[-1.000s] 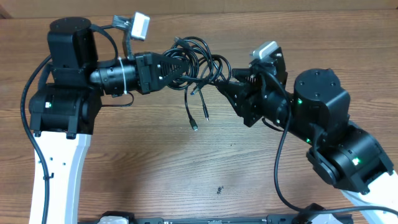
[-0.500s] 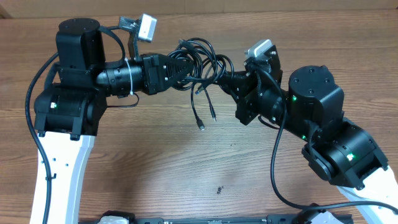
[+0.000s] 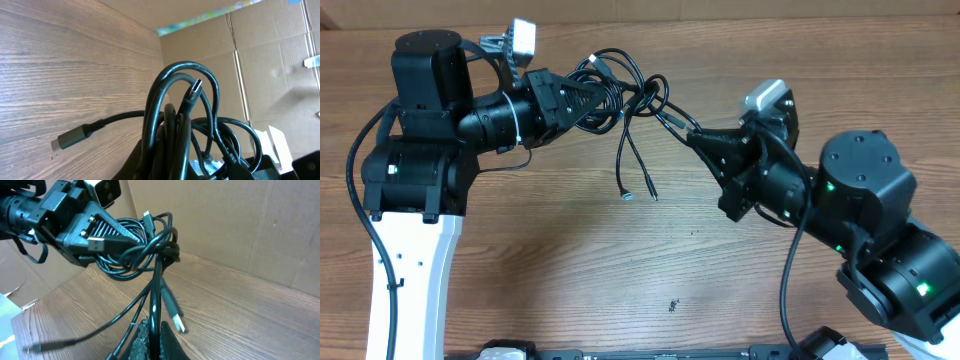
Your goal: Untangle cables
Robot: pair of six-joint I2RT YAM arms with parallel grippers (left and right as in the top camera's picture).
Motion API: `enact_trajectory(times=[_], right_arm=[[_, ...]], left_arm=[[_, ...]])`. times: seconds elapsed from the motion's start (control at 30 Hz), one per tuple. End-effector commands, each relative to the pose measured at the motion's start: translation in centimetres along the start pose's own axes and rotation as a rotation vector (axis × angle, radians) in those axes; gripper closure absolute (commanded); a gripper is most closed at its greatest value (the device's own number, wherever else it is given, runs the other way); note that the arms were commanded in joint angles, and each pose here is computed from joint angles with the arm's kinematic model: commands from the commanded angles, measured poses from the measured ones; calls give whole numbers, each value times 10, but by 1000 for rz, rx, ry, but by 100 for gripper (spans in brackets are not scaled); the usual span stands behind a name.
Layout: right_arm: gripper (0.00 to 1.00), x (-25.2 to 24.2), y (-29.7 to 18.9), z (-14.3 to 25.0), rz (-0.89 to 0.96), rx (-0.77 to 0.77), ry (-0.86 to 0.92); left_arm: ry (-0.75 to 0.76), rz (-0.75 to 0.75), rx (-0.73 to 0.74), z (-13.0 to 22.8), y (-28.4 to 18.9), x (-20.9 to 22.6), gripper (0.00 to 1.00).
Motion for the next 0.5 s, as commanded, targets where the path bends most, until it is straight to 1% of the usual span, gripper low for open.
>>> enact_trajectory(times=[0.0, 0.13, 0.17, 0.2, 0.23, 0.27, 0.33, 0.37, 0.47], right_arm=[[96, 4, -17, -5, -1, -29, -4], [96, 2, -17, -2, 21, -10, 0], [94, 1, -17, -2, 32, -10, 0], [86, -1, -17, -2, 44, -13, -1], [66, -2, -17, -3, 54, -17, -2], [55, -3, -17, -4, 63, -20, -3], [41, -3, -17, -6, 71, -33, -9], [37, -4, -17, -7, 71, -36, -10], [35, -5, -12, -6, 71, -29, -16]], left_arm=[[-37, -54, -129, -17, -10, 5, 96], [-33, -51, -124, -16, -10, 5, 96], [-26, -46, -115, -15, -9, 4, 96], [-15, -39, -102, -14, -9, 3, 96], [-3, -31, -89, -12, -9, 2, 96], [9, -21, -74, -11, -8, 1, 96], [18, -4, -43, -7, -8, 0, 96], [18, 3, -32, -6, -8, -1, 96], [17, 26, 2, -3, -8, -3, 96]])
Point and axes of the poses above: each gripper's point midway between its finger pads, its own y axis out along the fingers, its own x axis along the line the jaws close on, z = x × y, the point moved 7 cm from there along -y, back along the fingers, and after that the axes turned 12 degrees about -y, right-handed, at the moved point
